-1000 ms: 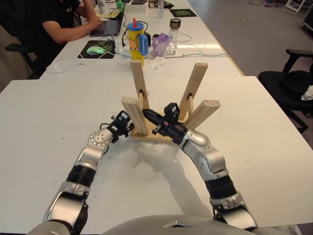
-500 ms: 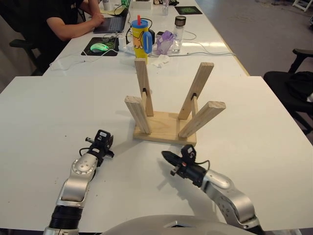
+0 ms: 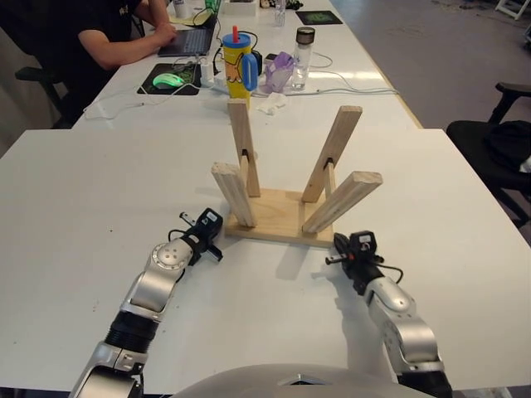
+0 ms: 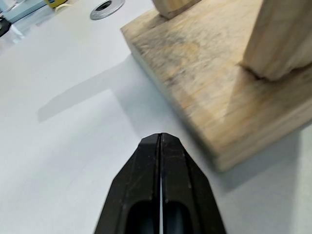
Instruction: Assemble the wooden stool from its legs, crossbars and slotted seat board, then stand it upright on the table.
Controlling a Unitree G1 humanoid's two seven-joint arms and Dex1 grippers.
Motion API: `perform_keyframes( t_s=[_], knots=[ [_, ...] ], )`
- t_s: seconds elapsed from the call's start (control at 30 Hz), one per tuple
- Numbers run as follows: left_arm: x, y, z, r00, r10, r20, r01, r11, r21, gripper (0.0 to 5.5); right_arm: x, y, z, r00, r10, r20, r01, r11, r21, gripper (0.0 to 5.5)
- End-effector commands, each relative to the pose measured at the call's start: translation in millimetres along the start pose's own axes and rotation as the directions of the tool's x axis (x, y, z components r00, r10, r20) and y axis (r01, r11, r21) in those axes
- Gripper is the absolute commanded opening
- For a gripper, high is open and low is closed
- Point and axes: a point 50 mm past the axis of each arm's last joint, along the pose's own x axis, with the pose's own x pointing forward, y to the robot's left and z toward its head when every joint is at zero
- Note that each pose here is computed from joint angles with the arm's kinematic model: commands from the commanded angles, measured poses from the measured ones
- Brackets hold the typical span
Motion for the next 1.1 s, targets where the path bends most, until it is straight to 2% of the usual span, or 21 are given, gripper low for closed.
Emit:
perform_keyframes(
  t_s=[0.03,0.13,0.2,0.3,0.57,0.73,0.9,1.1],
  knots=[
    [0.4,-26.2,-29.1,0.973,-0.177,-0.151,0.173,0.984,-0.039,0.01,12.1,18.9,-3.4,0.992,0.124,-0.035,-0.123,0.992,0.029,0.00],
    [-4.4,-42.6,-22.6,0.947,-0.301,-0.112,0.292,0.952,-0.088,0.01,9.6,34.8,-2.8,0.968,0.249,-0.037,-0.246,0.967,0.063,0.00],
    [-6.2,-52.8,-7.4,0.927,-0.376,-0.017,0.369,0.918,-0.145,0.01,7.2,47.6,2.4,0.929,0.369,-0.021,-0.366,0.926,0.089,0.00],
    [-18.7,-64.3,19.3,0.842,-0.522,0.136,0.538,0.828,-0.158,0.01,0.4,67.0,15.2,0.833,0.554,0.003,-0.551,0.827,0.114,0.00],
    [-56.4,-45.4,64.1,0.611,-0.702,0.365,0.788,0.584,-0.196,0.01,-27.1,87.1,56.9,0.598,0.797,0.084,-0.783,0.559,0.271,0.00],
    [-76.1,-36.1,84.0,0.500,-0.737,0.453,0.863,0.468,-0.191,0.01,-42.4,80.3,79.1,0.503,0.856,0.117,-0.842,0.454,0.291,0.00],
    [-88.1,-24.2,95.1,0.449,-0.737,0.505,0.891,0.410,-0.193,0.01,-51.6,71.3,99.3,0.417,0.893,0.170,-0.881,0.352,0.315,0.00],
    [-100.9,-6.1,105.0,0.461,-0.717,0.523,0.880,0.444,-0.167,0.01,-58.7,64.9,117.1,0.354,0.907,0.229,-0.908,0.276,0.314,0.00]
  ],
)
